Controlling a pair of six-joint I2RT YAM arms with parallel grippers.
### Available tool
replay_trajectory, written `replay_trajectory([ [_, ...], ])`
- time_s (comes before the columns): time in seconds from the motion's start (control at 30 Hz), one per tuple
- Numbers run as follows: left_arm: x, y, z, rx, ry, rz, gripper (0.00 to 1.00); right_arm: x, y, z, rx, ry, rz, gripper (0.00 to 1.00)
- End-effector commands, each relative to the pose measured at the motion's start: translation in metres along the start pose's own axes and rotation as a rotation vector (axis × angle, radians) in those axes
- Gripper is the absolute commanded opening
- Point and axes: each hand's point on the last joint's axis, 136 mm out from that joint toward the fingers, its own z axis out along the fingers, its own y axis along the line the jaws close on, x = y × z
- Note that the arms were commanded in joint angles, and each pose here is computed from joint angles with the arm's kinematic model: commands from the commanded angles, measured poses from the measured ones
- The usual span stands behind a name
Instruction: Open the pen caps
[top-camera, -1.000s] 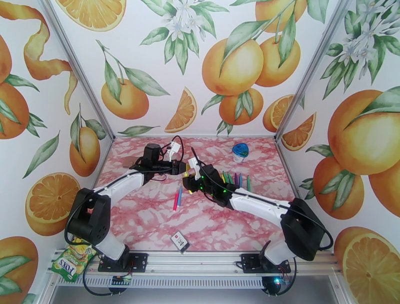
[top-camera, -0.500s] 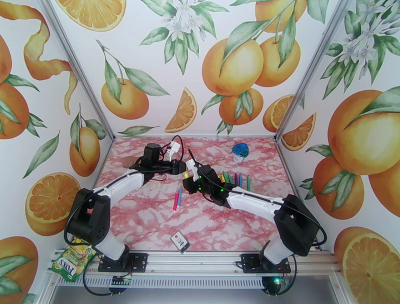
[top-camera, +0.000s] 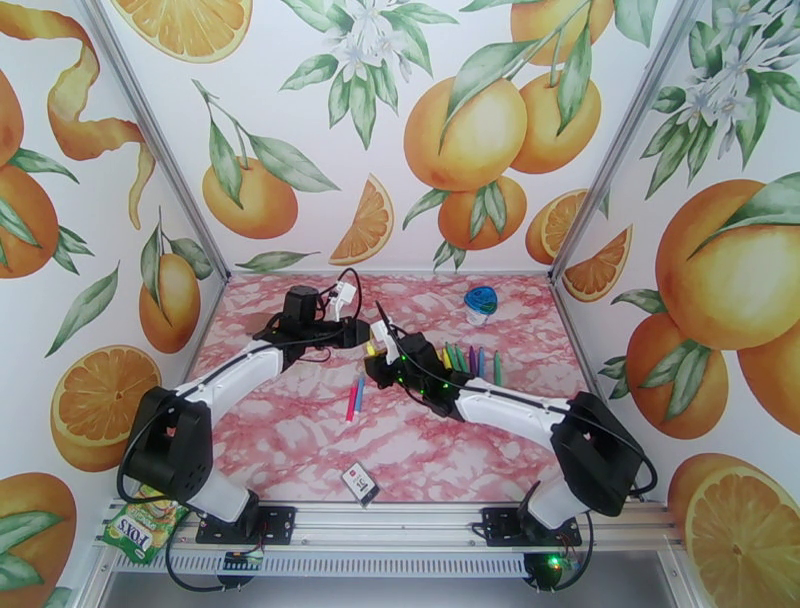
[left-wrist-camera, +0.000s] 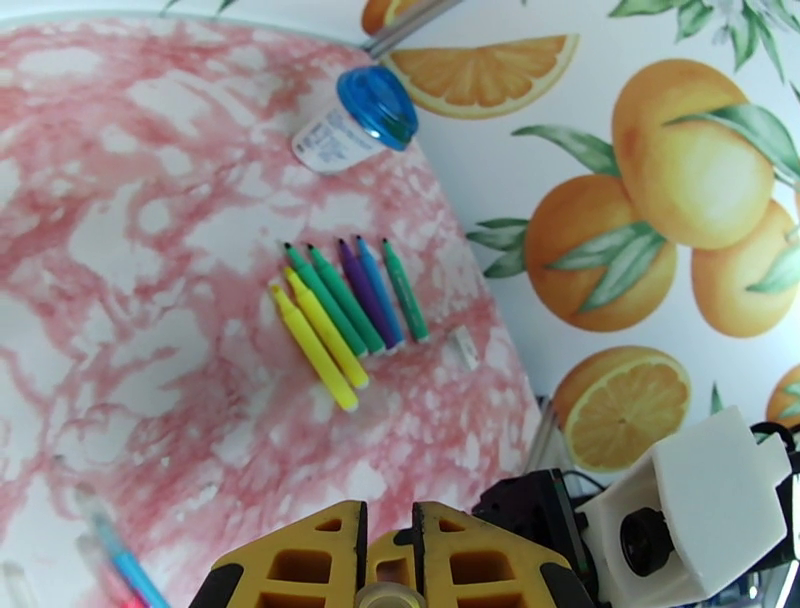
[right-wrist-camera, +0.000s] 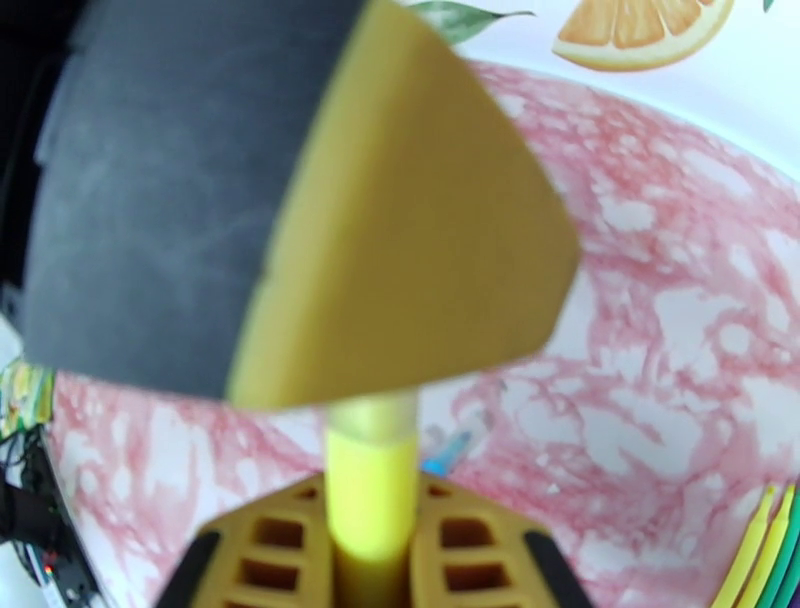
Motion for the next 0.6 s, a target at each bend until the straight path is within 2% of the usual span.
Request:
replay_trajectory([
  [0.0, -0.057, 0.027, -0.035, -0.187, -0.231, 0.024, 0.0, 0.034, 0.001, -0.008, 0.006, 0.096, -0.043, 0.04],
  [0.3, -0.071, 0.048, -0.046, -0.233, -0.293, -0.044, 0.0, 0.045, -0.002, -0.013, 0.011, 0.103, -0.054, 0.01],
  [0.57, -0.074, 0.058, -0.047, -0.257, -0.297, -0.065, 0.0, 0.052, -0.002, -0.014, -0.002, 0.096, -0.057, 0.0],
])
